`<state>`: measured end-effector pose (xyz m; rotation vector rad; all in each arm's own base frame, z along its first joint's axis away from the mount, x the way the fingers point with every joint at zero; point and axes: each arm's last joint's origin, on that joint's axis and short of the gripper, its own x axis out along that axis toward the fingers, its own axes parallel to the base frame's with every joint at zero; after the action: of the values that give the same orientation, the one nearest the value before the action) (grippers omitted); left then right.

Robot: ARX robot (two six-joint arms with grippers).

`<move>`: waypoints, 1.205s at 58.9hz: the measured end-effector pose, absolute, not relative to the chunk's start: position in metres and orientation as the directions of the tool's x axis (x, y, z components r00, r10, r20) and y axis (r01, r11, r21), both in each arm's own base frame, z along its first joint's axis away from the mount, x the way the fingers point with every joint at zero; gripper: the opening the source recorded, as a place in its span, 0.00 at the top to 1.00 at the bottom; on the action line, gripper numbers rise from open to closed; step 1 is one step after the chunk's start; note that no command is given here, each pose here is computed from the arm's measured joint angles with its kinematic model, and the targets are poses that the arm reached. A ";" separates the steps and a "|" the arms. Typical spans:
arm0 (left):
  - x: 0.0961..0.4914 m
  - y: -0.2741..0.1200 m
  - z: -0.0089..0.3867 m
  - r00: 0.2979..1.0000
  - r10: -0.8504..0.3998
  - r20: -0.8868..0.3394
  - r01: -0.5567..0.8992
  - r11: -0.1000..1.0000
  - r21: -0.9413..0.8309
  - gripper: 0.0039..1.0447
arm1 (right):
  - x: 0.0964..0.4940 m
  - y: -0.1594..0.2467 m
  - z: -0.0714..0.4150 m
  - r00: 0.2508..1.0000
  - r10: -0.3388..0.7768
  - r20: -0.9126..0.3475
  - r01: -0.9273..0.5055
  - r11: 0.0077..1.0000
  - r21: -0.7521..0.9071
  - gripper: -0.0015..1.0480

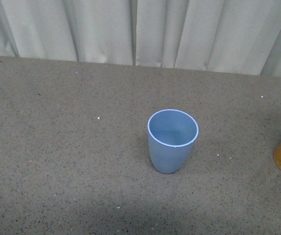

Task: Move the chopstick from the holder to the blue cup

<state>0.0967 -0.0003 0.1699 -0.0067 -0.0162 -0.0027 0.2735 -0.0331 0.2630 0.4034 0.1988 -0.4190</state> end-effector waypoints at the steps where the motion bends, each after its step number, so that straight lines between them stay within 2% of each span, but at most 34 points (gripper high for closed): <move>1: 0.097 0.000 0.170 1.000 -0.002 0.016 0.002 1.000 -0.007 0.06 | 0.273 -0.032 0.264 0.899 -0.350 -0.265 0.427 0.837 0.342 0.97; 21: 0.097 0.000 0.170 1.000 -0.003 0.016 0.003 1.000 -0.007 0.06 | 0.273 0.047 0.273 0.970 -0.148 -0.191 0.224 0.848 0.481 0.97; 40: 0.097 0.000 0.170 1.000 -0.002 0.016 0.002 1.000 -0.007 0.06 | 0.296 0.122 0.230 0.959 0.015 -0.283 0.139 0.844 0.518 0.97; 71: 0.097 0.000 0.170 1.000 -0.003 0.016 0.003 1.000 -0.007 0.06 | 0.310 0.146 0.182 0.910 0.045 -0.412 0.189 0.840 0.509 0.97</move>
<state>0.0967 -0.0003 0.1699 -0.0067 -0.0162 -0.0027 0.3100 0.1461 0.1821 0.5728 0.4259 -0.0789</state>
